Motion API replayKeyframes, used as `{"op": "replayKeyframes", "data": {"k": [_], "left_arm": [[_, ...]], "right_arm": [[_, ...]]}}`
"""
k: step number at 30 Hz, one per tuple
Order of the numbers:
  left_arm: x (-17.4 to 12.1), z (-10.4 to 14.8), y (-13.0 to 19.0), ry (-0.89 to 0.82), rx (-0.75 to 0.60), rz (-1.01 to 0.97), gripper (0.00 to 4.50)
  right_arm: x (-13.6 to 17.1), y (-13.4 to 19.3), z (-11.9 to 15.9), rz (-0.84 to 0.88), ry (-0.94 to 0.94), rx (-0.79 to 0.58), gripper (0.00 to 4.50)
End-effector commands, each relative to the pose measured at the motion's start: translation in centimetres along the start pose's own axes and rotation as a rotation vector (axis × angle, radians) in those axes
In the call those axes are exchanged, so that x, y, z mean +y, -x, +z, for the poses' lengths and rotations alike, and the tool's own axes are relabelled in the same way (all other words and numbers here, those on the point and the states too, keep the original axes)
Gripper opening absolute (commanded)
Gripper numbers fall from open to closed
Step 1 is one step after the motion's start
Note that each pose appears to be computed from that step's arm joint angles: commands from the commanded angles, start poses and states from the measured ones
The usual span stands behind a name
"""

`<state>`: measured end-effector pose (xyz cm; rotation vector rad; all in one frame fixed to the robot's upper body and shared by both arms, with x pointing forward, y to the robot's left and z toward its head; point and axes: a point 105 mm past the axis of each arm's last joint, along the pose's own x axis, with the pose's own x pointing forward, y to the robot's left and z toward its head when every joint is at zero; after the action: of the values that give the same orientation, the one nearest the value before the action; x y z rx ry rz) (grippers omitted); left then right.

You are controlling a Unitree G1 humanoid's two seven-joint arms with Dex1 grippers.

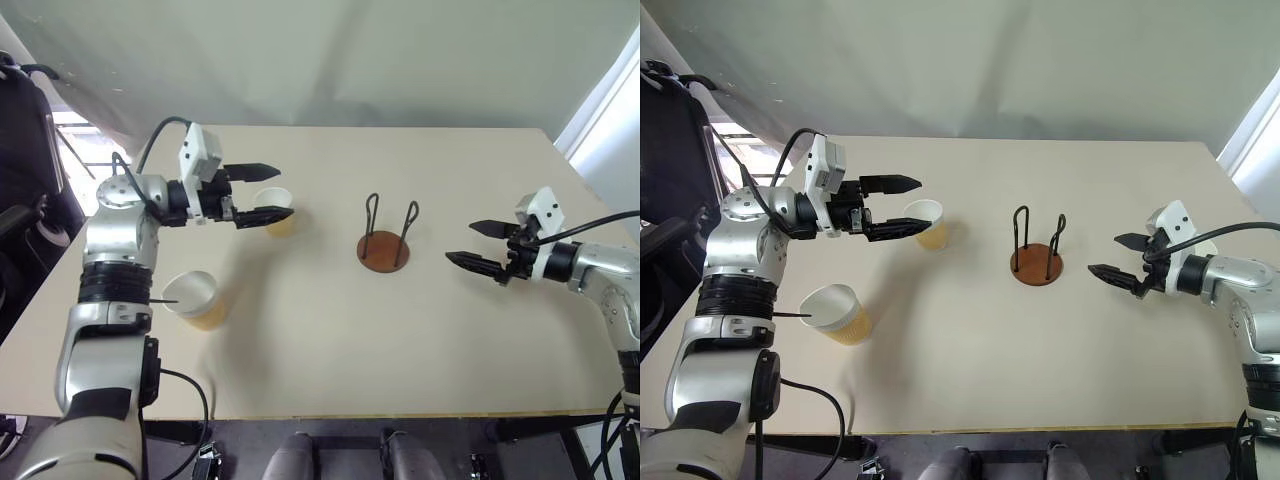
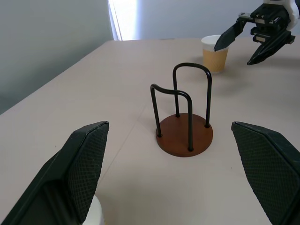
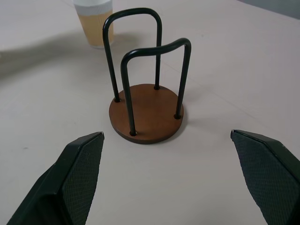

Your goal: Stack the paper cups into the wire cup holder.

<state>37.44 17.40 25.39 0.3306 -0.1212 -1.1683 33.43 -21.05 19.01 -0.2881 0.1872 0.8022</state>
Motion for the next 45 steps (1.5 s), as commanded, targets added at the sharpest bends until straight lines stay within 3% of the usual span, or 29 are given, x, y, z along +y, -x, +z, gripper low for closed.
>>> {"op": "replayKeyframes", "data": {"k": [1,12,24,45], "left_arm": [[0.3,1.6,0.3,-0.048,-0.036,0.010,4.48],[0.6,1.5,0.1,-0.052,-0.031,0.002,4.48],[1.0,1.0,0.8,-0.057,-0.026,0.012,4.48],[1.1,0.7,0.7,-0.064,-0.020,0.015,4.48]], "right_arm": [[-0.4,0.5,0.8,-0.027,0.031,-0.008,4.50],[1.1,-1.6,-1.1,0.009,-0.018,0.009,4.50],[2.0,-6.5,-0.4,0.010,-0.042,-0.059,4.50],[2.0,-9.6,0.8,0.035,0.001,-0.085,4.50]]}}
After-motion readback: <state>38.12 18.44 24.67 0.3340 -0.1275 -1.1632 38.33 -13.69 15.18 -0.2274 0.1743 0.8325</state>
